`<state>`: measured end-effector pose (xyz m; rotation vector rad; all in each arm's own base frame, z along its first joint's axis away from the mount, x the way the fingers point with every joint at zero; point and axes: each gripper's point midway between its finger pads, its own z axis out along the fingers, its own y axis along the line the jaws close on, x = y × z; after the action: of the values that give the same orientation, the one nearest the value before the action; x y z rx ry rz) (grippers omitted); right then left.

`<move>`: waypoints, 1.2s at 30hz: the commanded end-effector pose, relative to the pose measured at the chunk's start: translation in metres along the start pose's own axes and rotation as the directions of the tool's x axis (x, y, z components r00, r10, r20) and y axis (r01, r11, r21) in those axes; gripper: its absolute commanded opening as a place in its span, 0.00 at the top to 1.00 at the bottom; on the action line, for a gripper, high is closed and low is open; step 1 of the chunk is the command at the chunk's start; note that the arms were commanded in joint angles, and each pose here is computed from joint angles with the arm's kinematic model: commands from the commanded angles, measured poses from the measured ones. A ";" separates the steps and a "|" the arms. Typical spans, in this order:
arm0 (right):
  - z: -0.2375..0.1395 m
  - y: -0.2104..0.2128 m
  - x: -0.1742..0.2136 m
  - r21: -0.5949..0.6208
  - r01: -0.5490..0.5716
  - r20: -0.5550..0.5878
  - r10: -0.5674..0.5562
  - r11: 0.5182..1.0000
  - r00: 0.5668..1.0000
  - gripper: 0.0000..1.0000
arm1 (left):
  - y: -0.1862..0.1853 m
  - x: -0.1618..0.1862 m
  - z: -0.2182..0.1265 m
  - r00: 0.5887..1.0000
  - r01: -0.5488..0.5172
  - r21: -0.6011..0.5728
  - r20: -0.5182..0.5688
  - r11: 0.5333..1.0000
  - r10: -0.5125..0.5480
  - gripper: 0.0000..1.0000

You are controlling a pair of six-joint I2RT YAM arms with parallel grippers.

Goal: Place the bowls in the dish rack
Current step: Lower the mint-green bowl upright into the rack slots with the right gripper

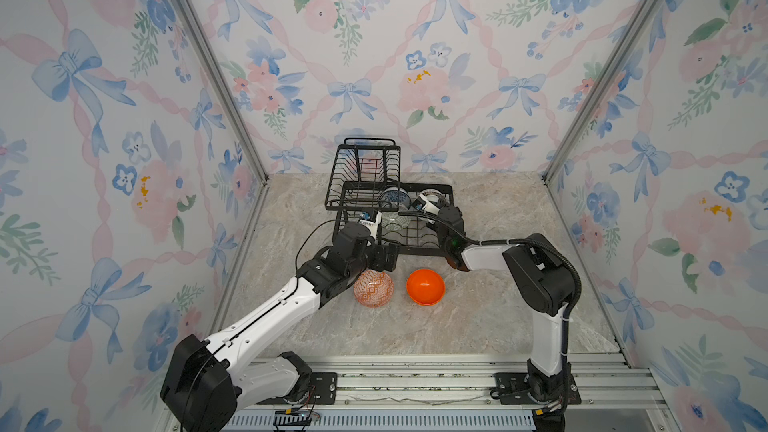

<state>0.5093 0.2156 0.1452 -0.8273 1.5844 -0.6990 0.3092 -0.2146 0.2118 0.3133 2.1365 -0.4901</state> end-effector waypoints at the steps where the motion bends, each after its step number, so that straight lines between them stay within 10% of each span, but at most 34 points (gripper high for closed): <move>1: -0.001 -0.008 -0.005 0.042 -0.034 0.035 0.032 0.999 0.999 1.00 | 0.001 0.001 0.002 1.000 0.013 0.007 -0.001 1.000 -0.013 0.02; 36: -0.008 0.016 0.020 -0.093 -0.061 -0.022 0.059 0.994 0.998 0.94 | 0.011 0.016 0.002 0.999 0.020 -0.008 -0.028 1.000 -0.020 0.02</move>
<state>0.5016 0.2108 0.1265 -0.8294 1.6340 -0.6351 0.3082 -0.2085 0.1978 0.3073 2.1646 -0.4807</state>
